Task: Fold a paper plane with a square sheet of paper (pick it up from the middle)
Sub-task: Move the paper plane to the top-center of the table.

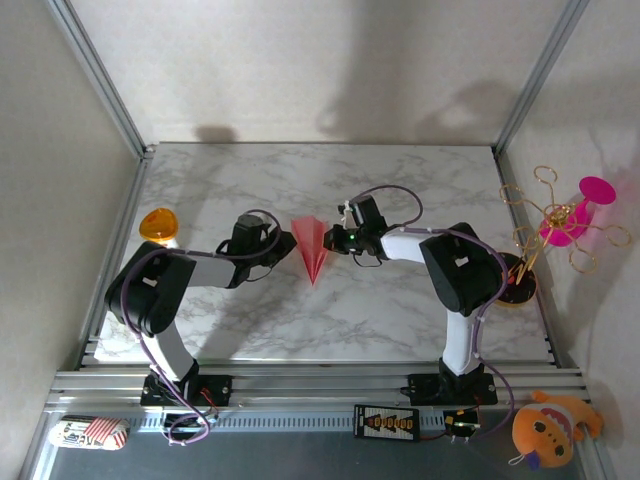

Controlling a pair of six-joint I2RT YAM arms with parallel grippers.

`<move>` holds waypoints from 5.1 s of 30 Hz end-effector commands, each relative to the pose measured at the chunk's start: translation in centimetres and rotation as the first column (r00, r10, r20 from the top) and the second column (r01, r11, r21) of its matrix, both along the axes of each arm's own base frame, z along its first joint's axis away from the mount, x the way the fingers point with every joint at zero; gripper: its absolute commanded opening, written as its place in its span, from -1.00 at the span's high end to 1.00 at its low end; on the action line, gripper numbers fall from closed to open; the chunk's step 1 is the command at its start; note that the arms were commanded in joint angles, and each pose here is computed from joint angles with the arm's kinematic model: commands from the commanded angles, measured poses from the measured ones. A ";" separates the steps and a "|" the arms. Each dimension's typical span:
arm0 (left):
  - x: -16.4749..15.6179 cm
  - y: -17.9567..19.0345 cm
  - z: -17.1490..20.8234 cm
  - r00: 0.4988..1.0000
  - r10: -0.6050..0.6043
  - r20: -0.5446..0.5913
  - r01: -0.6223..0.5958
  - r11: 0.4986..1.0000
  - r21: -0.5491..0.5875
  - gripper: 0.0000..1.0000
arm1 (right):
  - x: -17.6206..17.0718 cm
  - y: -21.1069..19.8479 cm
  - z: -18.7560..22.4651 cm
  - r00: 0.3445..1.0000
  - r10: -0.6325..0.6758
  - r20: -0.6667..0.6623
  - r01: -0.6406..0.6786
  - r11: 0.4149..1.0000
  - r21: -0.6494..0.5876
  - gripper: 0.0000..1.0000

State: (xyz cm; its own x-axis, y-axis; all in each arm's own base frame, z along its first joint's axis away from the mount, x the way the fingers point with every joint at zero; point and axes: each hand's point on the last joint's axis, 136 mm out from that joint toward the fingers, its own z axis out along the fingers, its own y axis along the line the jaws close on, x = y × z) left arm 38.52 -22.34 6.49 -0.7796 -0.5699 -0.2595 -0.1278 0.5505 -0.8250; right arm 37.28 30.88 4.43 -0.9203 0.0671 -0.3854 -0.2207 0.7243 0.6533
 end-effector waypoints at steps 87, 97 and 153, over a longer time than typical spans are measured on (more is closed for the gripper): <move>-1.9 -1.9 0.4 0.996 -0.026 -0.081 0.038 0.988 0.148 0.29 | 0.2 0.7 0.5 0.996 0.025 -0.086 -0.019 0.998 0.066 0.78; -1.7 -2.2 -1.9 0.991 -0.034 -0.130 0.063 0.972 0.228 0.31 | 0.2 0.6 0.4 0.996 0.022 -0.086 -0.017 0.998 0.062 0.79; -4.0 -7.2 -2.9 0.962 -0.217 -0.166 0.260 0.917 0.304 0.10 | -0.2 0.9 2.1 0.993 0.015 -0.113 -0.006 0.997 0.080 0.80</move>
